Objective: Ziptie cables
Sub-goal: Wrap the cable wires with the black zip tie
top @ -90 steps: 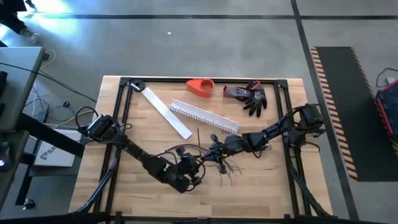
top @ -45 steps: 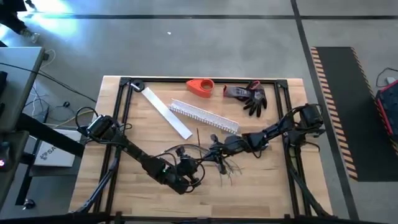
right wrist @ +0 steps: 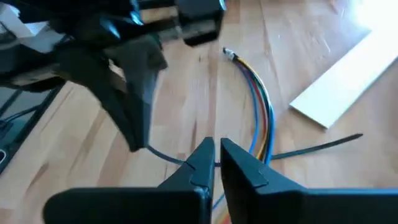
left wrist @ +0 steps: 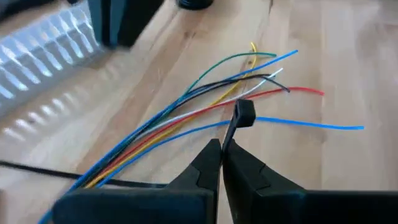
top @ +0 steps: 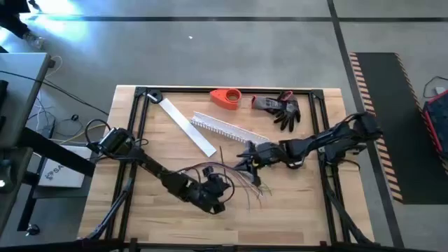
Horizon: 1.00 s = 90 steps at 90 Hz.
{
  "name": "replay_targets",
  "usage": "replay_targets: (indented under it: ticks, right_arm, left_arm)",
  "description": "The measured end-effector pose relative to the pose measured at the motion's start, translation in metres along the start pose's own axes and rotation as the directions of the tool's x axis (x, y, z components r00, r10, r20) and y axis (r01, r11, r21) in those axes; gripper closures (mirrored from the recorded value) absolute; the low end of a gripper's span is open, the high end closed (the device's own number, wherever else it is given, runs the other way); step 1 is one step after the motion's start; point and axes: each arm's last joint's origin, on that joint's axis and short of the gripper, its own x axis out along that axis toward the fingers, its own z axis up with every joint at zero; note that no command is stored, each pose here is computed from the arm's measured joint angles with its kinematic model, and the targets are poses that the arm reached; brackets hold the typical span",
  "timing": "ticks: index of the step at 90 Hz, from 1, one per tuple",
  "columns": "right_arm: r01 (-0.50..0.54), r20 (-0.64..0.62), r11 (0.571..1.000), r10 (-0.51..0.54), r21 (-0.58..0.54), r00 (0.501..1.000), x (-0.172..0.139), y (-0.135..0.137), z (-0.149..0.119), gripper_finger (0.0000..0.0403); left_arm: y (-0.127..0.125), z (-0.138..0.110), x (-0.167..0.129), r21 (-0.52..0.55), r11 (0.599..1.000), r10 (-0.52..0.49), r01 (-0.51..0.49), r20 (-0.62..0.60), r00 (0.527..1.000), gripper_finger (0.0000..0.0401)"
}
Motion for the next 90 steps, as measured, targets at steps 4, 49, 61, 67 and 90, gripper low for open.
replay_targets:
  ticks: [4,49,61,67,90]
  right_arm:
    - [-0.021,-0.007,1.000,0.021,-0.009,1.000,0.001,0.003,-0.001,0.0344]
    - [-0.091,0.076,0.983,0.104,-0.157,0.992,0.042,0.034,-0.016,0.0204]
    - [-0.091,0.081,0.986,0.103,-0.143,0.991,0.051,0.035,-0.011,0.0229]
    - [-0.090,0.085,0.986,0.103,-0.143,0.991,0.054,0.036,-0.008,0.0249]
    - [-0.086,0.056,0.986,0.095,-0.144,0.994,0.054,0.036,-0.010,0.0370]
  left_arm:
    - [0.003,-0.003,0.002,-0.018,0.999,-0.030,0.031,0.008,1.000,0.0401]
    - [0.021,-0.014,0.010,-0.105,0.980,-0.169,0.171,0.029,0.985,0.0401]
    - [0.021,-0.014,0.010,-0.105,0.980,-0.170,0.172,0.028,0.985,0.0401]
    - [0.021,-0.014,0.010,-0.104,0.979,-0.171,0.173,0.027,0.985,0.0401]
    - [0.020,-0.014,0.010,-0.104,0.979,-0.171,0.173,0.027,0.985,0.0401]
